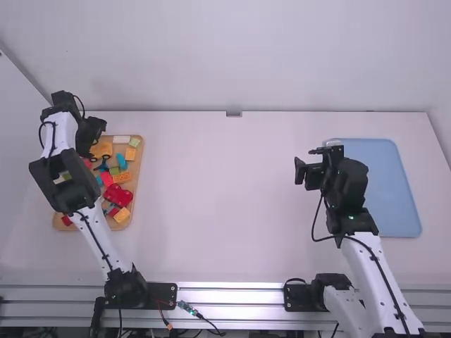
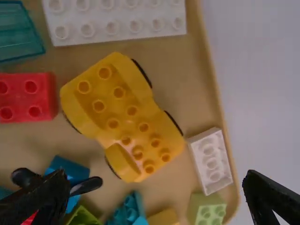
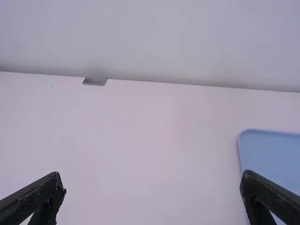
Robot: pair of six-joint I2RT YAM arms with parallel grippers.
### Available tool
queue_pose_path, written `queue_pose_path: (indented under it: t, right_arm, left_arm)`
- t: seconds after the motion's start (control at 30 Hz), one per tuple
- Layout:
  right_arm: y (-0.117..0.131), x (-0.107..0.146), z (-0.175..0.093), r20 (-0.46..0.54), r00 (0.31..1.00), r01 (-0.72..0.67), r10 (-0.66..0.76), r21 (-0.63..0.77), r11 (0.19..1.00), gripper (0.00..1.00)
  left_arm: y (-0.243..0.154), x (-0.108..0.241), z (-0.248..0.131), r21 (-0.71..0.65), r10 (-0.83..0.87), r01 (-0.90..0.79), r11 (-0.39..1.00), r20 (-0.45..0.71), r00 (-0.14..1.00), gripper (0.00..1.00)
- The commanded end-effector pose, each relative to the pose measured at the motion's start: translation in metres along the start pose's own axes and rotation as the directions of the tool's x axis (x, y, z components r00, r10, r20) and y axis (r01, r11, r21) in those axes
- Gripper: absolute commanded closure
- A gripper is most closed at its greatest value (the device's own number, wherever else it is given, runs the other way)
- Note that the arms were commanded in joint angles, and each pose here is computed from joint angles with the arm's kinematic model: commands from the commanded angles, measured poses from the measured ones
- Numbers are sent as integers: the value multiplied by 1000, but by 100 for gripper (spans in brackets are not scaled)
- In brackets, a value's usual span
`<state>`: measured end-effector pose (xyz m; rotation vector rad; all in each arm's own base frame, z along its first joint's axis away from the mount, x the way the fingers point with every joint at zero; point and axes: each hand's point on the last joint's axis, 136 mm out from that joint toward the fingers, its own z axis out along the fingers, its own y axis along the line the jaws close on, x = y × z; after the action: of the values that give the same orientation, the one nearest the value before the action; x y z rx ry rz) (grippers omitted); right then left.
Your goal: Assemble lego blocks to make yellow taxi
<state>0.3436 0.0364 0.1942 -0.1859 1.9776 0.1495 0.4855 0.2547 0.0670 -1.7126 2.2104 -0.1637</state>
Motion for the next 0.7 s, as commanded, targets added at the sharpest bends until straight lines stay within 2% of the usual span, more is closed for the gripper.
queue_pose_path:
  t: [0.0, 0.13, 0.27, 0.47, 0.5, 0.57, 0.67]
  right_arm:
    - [1, -9, -2, 19, 1000, 1, -1, -4, 1000, 1]
    - [1, -9, -2, 19, 1000, 7, -7, -2, 1000, 1]
    - [0, -9, -2, 19, 1000, 8, -8, 0, 1000, 1]
    - [1, -9, -2, 18, 1000, 4, -4, -3, 1000, 1]
    - [1, -9, -2, 18, 1000, 5, -5, -3, 1000, 1]
    - [1, -9, -2, 19, 1000, 4, -4, -3, 1000, 1]
    - [1, -9, -2, 19, 1000, 5, -5, -3, 1000, 1]
  left_arm:
    - [-10, 15, 11, 47, -6, 9, 999, -80, 997, 1]
    - [-17, 36, 6, 124, 43, -18, 992, -201, 979, 1]
    - [-20, 34, 6, 153, 141, -114, 982, -181, 973, 1]
    - [-22, 40, 5, 174, 148, -112, 978, -209, 967, 1]
    - [-19, 41, 5, 152, 129, -97, 984, -213, 968, 1]
    - [2, 37, 7, 27, 2, 3, 1000, -196, 981, 1]
    - [16, 31, 8, -59, -77, 69, 996, -149, 986, 1]
